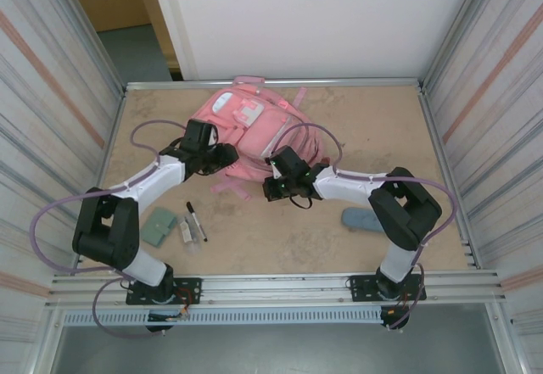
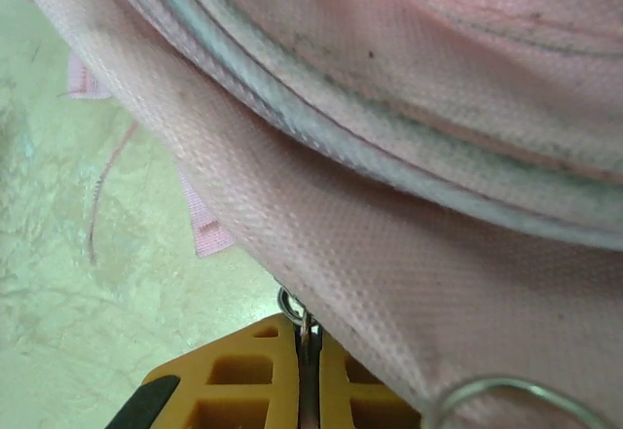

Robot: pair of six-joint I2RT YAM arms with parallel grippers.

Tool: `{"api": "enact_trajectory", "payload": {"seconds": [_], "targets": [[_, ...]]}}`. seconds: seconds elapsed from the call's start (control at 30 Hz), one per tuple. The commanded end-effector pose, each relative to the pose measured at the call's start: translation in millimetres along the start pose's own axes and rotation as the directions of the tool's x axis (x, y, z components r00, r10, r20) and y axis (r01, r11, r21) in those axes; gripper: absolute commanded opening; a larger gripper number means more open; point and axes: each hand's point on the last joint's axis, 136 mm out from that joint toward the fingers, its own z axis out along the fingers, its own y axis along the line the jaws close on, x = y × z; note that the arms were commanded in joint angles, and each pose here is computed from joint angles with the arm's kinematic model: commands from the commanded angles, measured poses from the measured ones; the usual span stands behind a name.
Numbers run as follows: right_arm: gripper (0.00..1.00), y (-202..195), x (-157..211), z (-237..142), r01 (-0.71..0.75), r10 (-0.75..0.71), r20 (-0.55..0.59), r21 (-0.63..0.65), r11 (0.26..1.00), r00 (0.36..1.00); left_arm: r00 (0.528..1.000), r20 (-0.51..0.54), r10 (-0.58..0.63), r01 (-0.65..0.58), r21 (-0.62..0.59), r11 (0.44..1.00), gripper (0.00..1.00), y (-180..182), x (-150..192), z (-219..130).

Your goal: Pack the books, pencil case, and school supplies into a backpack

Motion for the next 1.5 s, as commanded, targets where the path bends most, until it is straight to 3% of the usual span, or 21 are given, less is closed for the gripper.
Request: {"api": "enact_trajectory", "payload": {"seconds": [0.0,0.07,0.13,0.27,0.37,0.53,0.6,0.67,0.73,0.77,1.0,1.17,1.33,1.4,1.47], "targets": [[0.0,20.9,2.4,-13.9,0.065,-0.07,-0.051,-0.081,0.995,0.996,0.991,0.069,0.111,-0.111,0.007,0.994,0.52,-16.1,7.9,-15.4],[0.0,20.4,-0.5,-14.4,0.085,-0.089,-0.054,-0.071,0.994,0.995,0.997,0.066,0.038,-0.033,-0.078,0.996,0.56,2.7,27.6,-18.8],[0.0,19.1,1.2,-15.3,0.095,-0.1,-0.067,-0.075,0.993,0.993,0.997,0.025,-0.077,0.078,-0.068,0.995,0.56,10.6,52.9,-13.6],[0.0,36.7,5.5,-20.0,0.126,-0.138,-0.069,-0.158,0.979,0.988,0.994,0.011,-0.106,0.106,-0.067,0.992,0.57,-1.7,87.0,-5.0],[0.0,52.3,4.4,-25.3,0.164,-0.177,-0.055,-0.182,0.969,0.983,0.991,0.038,-0.125,0.129,-0.112,0.985,0.58,-3.4,94.4,2.2],[0.0,82.7,4.9,-33.7,0.212,-0.224,-0.024,-0.239,0.947,0.974,0.98,0.142,-0.139,0.171,-0.245,0.954,0.57,12.6,75.9,8.0],[0.0,86.8,5.7,-37.1,0.218,-0.228,-0.02,-0.234,0.947,0.973,0.973,0.198,-0.12,0.175,-0.291,0.94,0.47,22.8,68.2,8.4],[0.0,77.2,8.3,-38.2,0.203,-0.213,-0.037,-0.19,0.961,0.976,0.967,0.239,-0.086,0.161,-0.315,0.935,0.19,28.0,58.9,4.7],[0.0,59.2,12.2,-38.5,0.188,-0.196,-0.056,-0.131,0.973,0.979,0.961,0.275,-0.024,0.123,-0.351,0.928,0.03,31.1,48.3,-3.9],[0.0,47.3,15.6,-39.0,0.172,-0.179,-0.064,-0.103,0.98,0.982,0.957,0.289,0.013,0.098,-0.367,0.925,0.0,31.6,42.0,-8.2],[0.0,-52.3,22.3,-61.8,0.077,-0.063,-0.097,0.148,0.986,0.993,0.973,0.195,0.122,-0.047,-0.348,0.936,0.0,39.7,25.6,-11.6],[0.0,-102.2,13.4,-86.7,0.042,-0.022,-0.073,0.282,0.958,0.997,0.993,0.112,0.036,-0.008,-0.236,0.972,0.0,62.8,4.9,-1.1],[0.0,-51.0,16.7,-83.5,0.173,-0.163,-0.109,0.091,0.981,0.981,1.0,-0.002,0.02,-0.02,-0.161,0.987,0.03,64.6,-40.1,21.1],[0.0,-22.0,17.8,-76.4,0.218,-0.214,-0.113,0.028,0.976,0.97,1.0,-0.001,0.013,-0.013,-0.153,0.988,0.27,55.5,-53.7,16.0],[0.0,6.3,18.0,-67.3,0.232,-0.236,-0.11,-0.045,0.972,0.966,0.999,0.033,0.025,-0.021,-0.117,0.993,0.37,39.9,-57.1,4.6]]}}
